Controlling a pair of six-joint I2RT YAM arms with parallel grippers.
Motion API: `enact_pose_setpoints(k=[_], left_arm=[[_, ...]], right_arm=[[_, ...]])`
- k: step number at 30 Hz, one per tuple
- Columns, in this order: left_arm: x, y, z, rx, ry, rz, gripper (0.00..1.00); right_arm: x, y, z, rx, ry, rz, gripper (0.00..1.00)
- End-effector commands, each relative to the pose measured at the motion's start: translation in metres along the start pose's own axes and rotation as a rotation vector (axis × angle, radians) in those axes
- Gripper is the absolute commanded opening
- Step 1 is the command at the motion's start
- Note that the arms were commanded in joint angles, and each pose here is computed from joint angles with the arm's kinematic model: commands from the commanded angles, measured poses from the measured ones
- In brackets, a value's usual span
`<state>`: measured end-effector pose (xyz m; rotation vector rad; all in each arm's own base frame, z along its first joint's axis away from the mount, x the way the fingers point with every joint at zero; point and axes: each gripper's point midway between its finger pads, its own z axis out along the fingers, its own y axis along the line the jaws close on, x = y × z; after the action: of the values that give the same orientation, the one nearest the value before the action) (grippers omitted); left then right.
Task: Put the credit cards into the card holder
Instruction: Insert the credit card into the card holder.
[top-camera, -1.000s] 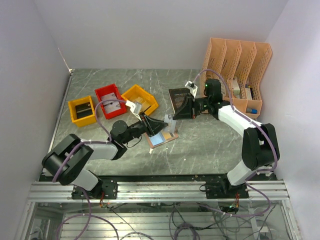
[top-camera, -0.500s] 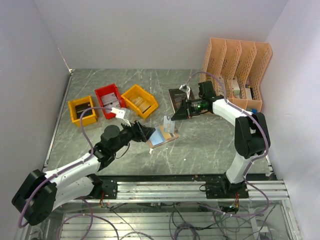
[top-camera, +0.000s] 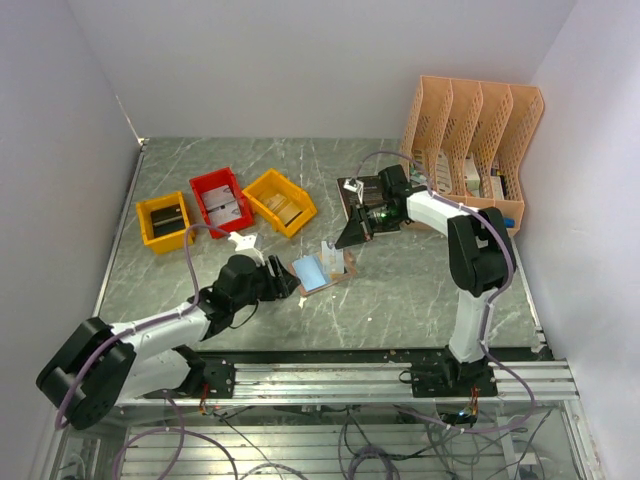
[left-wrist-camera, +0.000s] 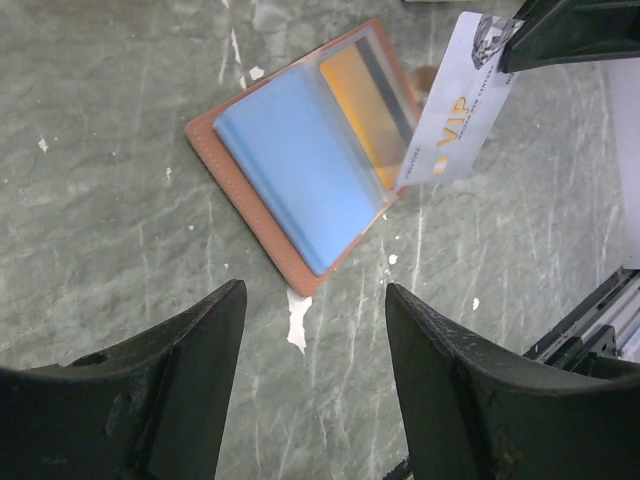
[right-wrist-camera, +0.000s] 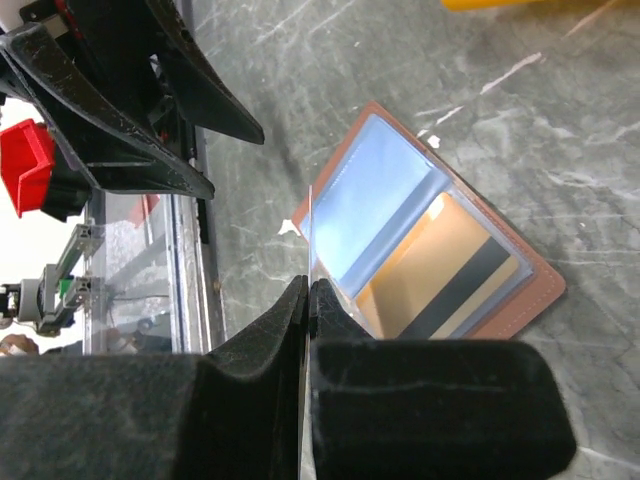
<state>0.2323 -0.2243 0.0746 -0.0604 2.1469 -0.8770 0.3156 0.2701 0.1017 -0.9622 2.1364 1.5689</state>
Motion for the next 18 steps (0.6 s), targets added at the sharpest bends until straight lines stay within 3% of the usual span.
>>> enact_pose_setpoints(k=[1, 10, 18], left_arm=[[-0.011, -0.003, 0.008, -0.018, -0.029, -0.038, 0.67], [-0.003, 0.003, 0.024, -0.068, 0.048, -0.006, 0.57], [0.004, 0.012, 0.036, -0.117, 0.097, 0.016, 0.56]], right_arm=[[0.004, -0.009, 0.006, -0.011, 0.031, 0.032, 0.0], [0.01, -0.026, 0.013, 0.003, 0.058, 0.091, 0.0], [0.017, -0.032, 0.017, -0.014, 0.072, 0.122, 0.0]])
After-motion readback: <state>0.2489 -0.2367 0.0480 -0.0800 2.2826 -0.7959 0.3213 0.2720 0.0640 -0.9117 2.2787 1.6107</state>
